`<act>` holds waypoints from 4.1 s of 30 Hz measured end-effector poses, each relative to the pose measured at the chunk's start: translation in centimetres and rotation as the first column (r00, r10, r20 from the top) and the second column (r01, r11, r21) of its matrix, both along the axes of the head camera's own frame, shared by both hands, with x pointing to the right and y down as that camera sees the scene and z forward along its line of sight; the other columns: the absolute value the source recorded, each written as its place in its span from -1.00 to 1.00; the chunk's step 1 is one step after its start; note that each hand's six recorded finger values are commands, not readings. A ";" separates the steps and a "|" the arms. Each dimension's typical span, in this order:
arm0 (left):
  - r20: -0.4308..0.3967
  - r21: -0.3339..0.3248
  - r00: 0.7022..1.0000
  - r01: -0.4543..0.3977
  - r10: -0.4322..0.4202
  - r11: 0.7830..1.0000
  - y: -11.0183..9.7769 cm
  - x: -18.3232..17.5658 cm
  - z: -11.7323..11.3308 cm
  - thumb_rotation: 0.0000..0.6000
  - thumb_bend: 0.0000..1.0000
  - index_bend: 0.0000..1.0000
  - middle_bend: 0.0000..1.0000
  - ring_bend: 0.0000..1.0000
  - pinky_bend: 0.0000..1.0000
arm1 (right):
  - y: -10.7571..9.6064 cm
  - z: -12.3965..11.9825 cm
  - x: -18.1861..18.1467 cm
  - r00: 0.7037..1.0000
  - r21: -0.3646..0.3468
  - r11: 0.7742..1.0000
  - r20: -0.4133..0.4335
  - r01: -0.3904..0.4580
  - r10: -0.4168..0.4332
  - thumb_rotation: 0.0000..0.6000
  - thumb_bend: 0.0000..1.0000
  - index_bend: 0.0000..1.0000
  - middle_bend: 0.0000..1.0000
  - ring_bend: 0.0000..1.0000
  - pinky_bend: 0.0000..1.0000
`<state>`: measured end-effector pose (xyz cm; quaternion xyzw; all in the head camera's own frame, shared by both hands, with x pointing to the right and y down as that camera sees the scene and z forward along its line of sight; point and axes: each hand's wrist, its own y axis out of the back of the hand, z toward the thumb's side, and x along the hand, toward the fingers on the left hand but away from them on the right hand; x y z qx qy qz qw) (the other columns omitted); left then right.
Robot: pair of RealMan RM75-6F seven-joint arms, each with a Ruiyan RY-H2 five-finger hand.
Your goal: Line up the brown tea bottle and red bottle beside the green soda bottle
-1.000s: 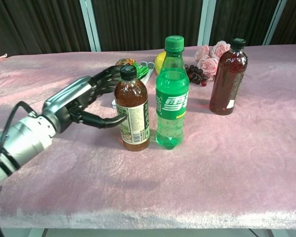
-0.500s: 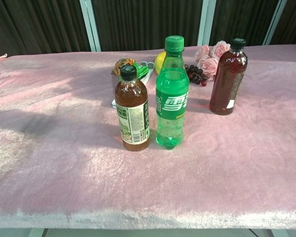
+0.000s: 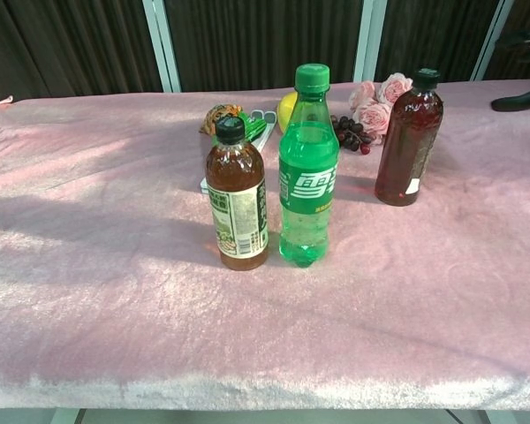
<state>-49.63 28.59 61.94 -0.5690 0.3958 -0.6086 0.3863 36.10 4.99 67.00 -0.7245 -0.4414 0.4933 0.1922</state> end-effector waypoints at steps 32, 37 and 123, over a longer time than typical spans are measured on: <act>-0.006 -0.015 1.000 0.009 -0.009 1.000 -0.4 -0.2 0.3 1.00 -0.38 -1.00 -0.99 -1.00 -1.00 | 1.8 6.4 -7.0 0.990 -0.211 0.976 0.138 0.059 -0.030 1.00 -0.44 -1.00 -1.00 -1.00 -0.79; -0.006 -0.018 1.000 0.009 -0.010 1.000 -0.4 -0.2 0.4 1.00 -0.38 -1.00 -1.00 -1.00 -1.00 | 2.6 6.2 -8.2 0.981 -0.218 0.972 0.185 0.091 -0.051 1.00 -0.44 -1.00 -1.00 -1.00 -0.78; 0.005 0.019 1.000 -0.015 0.015 1.000 0.7 0.5 -1.9 1.00 -0.34 -1.00 -1.00 -1.00 -1.00 | 14.9 -7.2 0.4 0.901 -0.013 0.927 -0.232 0.375 -0.367 1.00 -0.44 -1.00 -1.00 -1.00 -0.77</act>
